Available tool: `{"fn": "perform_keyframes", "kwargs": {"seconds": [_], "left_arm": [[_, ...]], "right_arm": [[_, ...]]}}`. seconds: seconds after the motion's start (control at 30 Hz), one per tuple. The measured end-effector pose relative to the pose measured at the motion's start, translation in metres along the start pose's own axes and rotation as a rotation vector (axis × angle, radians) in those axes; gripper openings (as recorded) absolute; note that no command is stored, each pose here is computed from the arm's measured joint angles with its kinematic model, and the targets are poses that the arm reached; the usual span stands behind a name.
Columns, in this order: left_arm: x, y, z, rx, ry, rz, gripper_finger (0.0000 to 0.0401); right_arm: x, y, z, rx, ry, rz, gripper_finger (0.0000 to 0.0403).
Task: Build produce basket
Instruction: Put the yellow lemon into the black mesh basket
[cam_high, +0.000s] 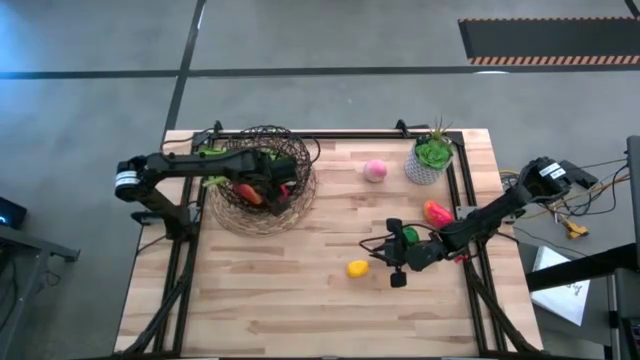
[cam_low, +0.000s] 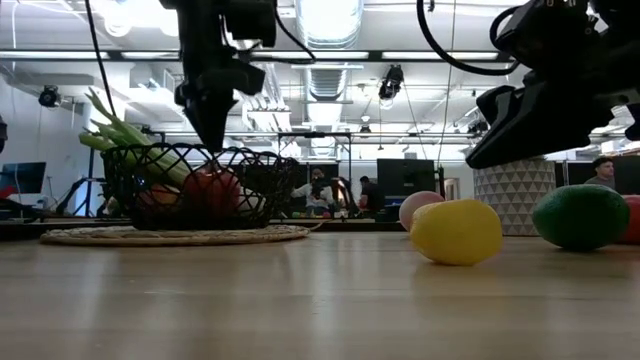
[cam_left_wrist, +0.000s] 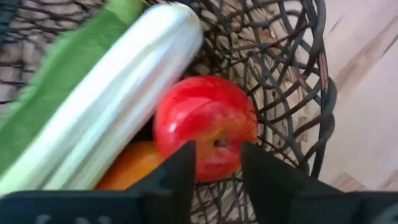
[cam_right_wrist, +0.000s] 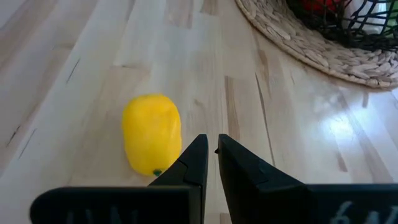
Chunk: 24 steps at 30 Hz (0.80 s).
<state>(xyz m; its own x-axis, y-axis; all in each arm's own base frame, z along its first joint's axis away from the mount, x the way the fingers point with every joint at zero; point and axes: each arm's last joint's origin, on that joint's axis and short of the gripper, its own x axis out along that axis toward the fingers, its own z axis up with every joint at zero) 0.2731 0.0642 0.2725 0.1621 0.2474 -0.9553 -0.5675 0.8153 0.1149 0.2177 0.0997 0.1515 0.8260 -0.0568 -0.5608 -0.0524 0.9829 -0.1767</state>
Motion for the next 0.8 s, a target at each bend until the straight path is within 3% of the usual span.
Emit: {"fn": "perform_keyframes", "kwargs": {"seconds": [0.2, 0.33, 0.63, 0.8], "left_arm": [[-0.037, 0.006, -0.001, -0.143, -0.103, 0.000, 0.0165], [-0.057, -0.012, -0.011, -0.159, -0.245, -0.077, 0.0171], [-0.072, -0.117, -0.045, 0.049, -0.707, -0.315, 0.0171], [-0.067, -0.178, -0.071, 0.215, -0.916, -0.468, 0.0171]], "right_arm": [[-0.007, -0.004, -0.001, 0.014, 0.030, -0.005, 0.0028], [-0.018, -0.009, -0.004, 0.055, 0.082, -0.036, 0.0028], [-0.023, -0.011, -0.009, 0.050, 0.135, -0.026, 0.0028], [-0.012, -0.001, -0.005, -0.027, 0.090, 0.158, 0.0029]]}}
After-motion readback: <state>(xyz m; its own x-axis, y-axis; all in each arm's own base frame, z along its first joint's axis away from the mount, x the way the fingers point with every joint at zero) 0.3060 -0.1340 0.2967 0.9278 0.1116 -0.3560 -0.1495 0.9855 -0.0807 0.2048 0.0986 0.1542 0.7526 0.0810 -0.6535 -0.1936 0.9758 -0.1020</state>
